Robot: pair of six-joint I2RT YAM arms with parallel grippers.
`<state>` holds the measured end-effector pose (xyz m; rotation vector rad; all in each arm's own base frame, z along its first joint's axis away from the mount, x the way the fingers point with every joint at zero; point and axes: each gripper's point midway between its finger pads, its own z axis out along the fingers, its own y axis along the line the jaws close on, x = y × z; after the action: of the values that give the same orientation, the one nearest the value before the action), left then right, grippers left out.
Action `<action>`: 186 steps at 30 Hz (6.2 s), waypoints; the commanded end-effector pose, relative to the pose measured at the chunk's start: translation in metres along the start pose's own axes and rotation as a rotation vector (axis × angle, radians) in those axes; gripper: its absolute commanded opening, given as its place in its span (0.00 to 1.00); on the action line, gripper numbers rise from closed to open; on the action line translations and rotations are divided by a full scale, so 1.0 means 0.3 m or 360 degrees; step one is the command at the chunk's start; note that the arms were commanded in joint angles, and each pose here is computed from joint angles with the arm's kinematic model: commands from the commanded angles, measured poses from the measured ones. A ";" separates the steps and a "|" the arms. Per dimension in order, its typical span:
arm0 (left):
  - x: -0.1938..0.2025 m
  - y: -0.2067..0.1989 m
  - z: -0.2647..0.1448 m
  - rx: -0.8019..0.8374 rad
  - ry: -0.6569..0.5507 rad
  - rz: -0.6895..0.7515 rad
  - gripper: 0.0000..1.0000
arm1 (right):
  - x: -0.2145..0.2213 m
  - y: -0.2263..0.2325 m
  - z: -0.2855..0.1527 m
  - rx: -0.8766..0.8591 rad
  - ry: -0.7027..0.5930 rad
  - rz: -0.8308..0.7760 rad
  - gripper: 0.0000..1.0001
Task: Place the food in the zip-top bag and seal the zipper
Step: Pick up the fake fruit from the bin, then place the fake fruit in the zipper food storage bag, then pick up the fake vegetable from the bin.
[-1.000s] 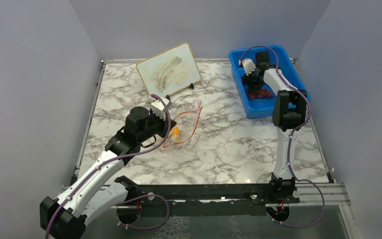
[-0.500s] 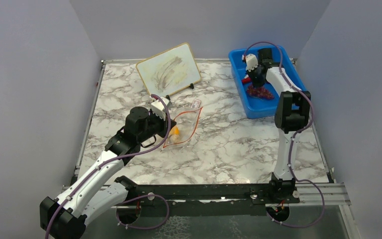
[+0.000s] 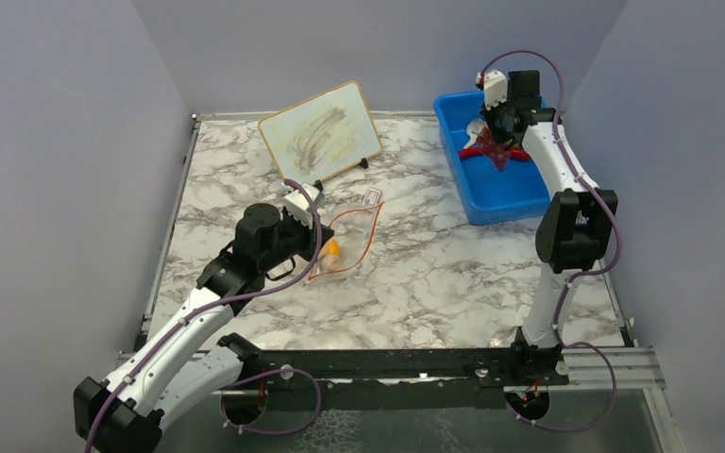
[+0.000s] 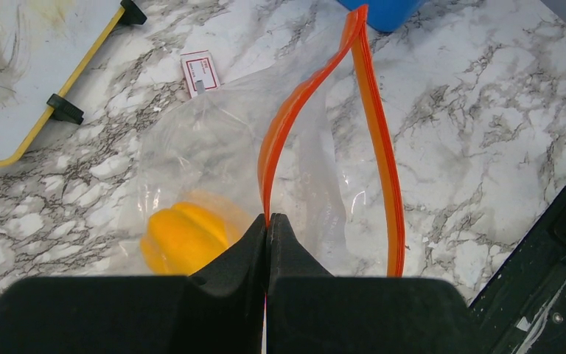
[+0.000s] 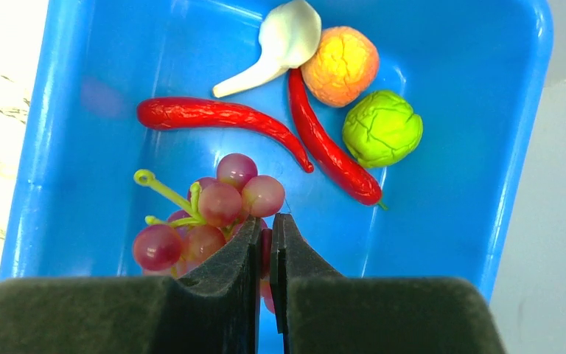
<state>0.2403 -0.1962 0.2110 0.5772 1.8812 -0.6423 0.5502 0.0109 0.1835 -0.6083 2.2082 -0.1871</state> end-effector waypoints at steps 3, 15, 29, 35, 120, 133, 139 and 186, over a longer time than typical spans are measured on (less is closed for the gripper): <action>-0.032 0.007 -0.008 -0.0019 -0.0075 -0.0006 0.00 | -0.091 -0.067 -0.142 0.0149 -0.0142 0.0081 0.01; -0.127 -0.005 0.004 -0.0034 -0.0169 -0.0194 0.00 | -0.267 0.065 -0.467 0.0059 -0.0480 0.0113 0.01; -0.240 -0.015 0.010 -0.0056 -0.0193 -0.0336 0.00 | -0.466 0.533 -0.900 -0.0635 -0.1123 0.0040 0.01; -0.225 -0.009 0.036 -0.0074 -0.0148 -0.0414 0.00 | -0.484 0.687 -1.057 -0.0975 -0.1308 0.0015 0.01; -0.197 -0.072 0.043 0.0106 -0.0121 -0.0427 0.00 | -0.233 1.189 -0.848 -0.1729 -0.1168 -0.0342 0.52; -0.131 -0.053 0.034 0.0127 -0.0074 -0.0084 0.00 | -0.455 0.821 -0.877 -0.0788 -0.1292 0.0228 0.48; -0.122 -0.037 0.021 0.0085 -0.0098 -0.0045 0.00 | -0.437 0.646 -0.694 -0.0238 -0.1051 0.0061 0.50; -0.004 -0.013 0.110 0.0108 0.0044 -0.0049 0.00 | 0.100 0.074 0.365 -0.0247 -0.0123 -0.0435 0.52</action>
<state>0.2579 -0.2203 0.1996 0.5881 1.9254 -0.7241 0.5863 0.0275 0.0755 -0.9341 2.1521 -0.0935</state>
